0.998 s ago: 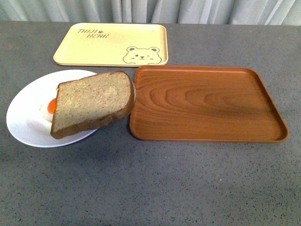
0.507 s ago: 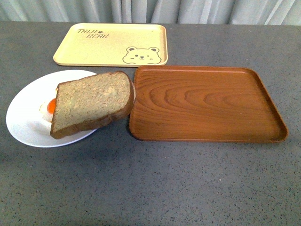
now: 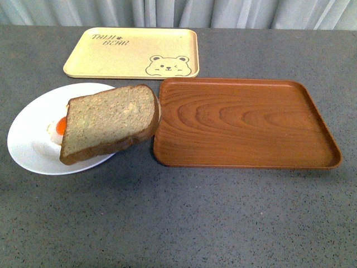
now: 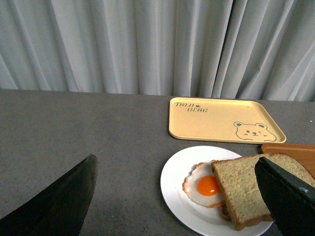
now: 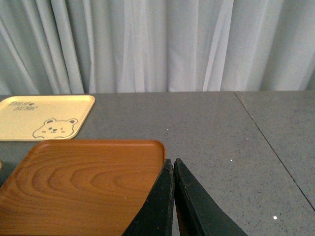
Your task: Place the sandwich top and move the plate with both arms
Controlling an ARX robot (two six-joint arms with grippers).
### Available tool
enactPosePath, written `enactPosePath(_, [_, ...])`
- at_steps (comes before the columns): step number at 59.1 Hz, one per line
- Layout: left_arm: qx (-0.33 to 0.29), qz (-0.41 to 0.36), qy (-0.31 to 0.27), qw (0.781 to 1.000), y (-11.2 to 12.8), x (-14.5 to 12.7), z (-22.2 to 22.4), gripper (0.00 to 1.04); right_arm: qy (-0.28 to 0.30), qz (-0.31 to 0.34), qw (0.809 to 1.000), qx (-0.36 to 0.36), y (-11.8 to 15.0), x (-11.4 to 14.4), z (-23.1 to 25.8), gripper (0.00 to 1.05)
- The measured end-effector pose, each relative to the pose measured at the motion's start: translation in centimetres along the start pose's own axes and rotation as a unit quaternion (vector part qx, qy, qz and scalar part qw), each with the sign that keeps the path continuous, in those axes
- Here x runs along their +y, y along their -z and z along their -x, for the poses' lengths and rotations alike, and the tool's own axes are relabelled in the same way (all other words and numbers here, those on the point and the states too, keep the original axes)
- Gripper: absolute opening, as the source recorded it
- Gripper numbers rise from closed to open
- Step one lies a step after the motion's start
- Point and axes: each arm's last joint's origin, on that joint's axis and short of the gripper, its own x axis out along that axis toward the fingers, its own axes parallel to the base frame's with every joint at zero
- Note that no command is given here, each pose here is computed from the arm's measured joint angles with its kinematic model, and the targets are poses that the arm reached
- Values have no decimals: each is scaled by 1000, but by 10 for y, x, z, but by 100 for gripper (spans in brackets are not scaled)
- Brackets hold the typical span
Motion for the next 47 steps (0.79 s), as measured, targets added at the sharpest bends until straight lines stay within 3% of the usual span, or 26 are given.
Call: enactPosePath(47, [0, 0, 0, 1000, 0, 0, 0, 96, 0, 0, 1000, 7, 1, 0, 23, 2])
